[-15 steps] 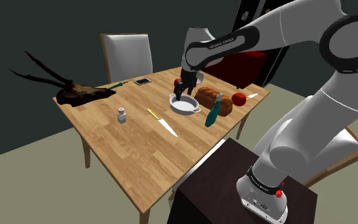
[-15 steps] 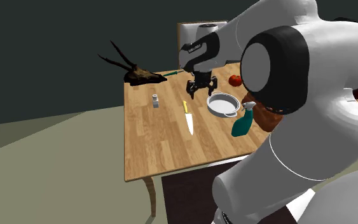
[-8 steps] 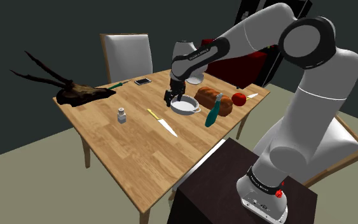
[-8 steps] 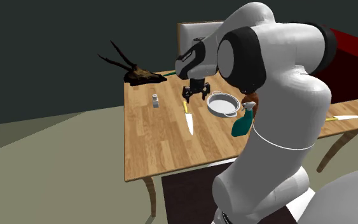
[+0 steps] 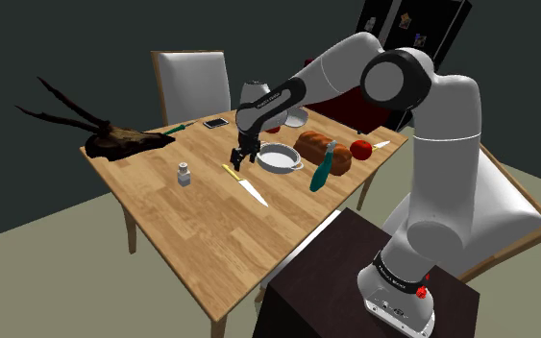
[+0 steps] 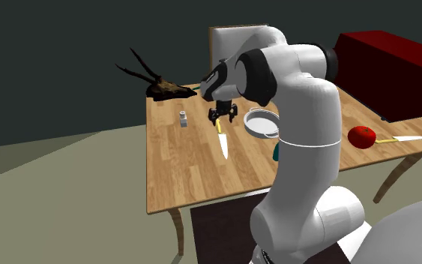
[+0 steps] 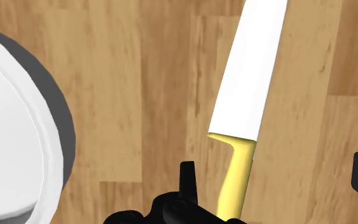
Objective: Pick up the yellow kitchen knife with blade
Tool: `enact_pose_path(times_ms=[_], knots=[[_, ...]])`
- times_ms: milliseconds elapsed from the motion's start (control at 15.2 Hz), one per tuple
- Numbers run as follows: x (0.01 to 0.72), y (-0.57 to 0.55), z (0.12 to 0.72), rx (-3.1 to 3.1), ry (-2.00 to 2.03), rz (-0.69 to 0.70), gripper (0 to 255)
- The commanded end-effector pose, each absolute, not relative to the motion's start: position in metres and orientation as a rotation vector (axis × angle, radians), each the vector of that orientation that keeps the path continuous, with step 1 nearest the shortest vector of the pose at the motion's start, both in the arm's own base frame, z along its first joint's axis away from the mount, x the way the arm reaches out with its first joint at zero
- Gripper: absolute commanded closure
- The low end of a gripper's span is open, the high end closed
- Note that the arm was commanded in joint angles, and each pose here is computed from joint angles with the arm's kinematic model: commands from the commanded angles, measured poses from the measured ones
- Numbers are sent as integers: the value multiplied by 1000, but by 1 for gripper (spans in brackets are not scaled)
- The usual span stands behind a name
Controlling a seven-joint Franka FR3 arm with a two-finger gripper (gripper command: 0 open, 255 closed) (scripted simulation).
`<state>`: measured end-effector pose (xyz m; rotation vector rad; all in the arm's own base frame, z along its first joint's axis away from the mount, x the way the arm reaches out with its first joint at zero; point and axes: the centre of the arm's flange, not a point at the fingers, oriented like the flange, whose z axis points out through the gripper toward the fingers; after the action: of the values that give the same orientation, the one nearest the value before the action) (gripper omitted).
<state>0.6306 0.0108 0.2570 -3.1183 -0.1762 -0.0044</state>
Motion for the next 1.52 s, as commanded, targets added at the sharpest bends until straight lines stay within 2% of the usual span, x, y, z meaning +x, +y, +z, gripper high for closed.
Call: enact_pose_path(times_ms=[0, 726, 792, 1452], knots=[[647, 14, 238, -3111, -194, 1, 0], [658, 16, 185, -3106, -205, 4, 0], [658, 16, 185, -3106, -205, 4, 255], [658, 16, 191, -3106, -205, 4, 255]])
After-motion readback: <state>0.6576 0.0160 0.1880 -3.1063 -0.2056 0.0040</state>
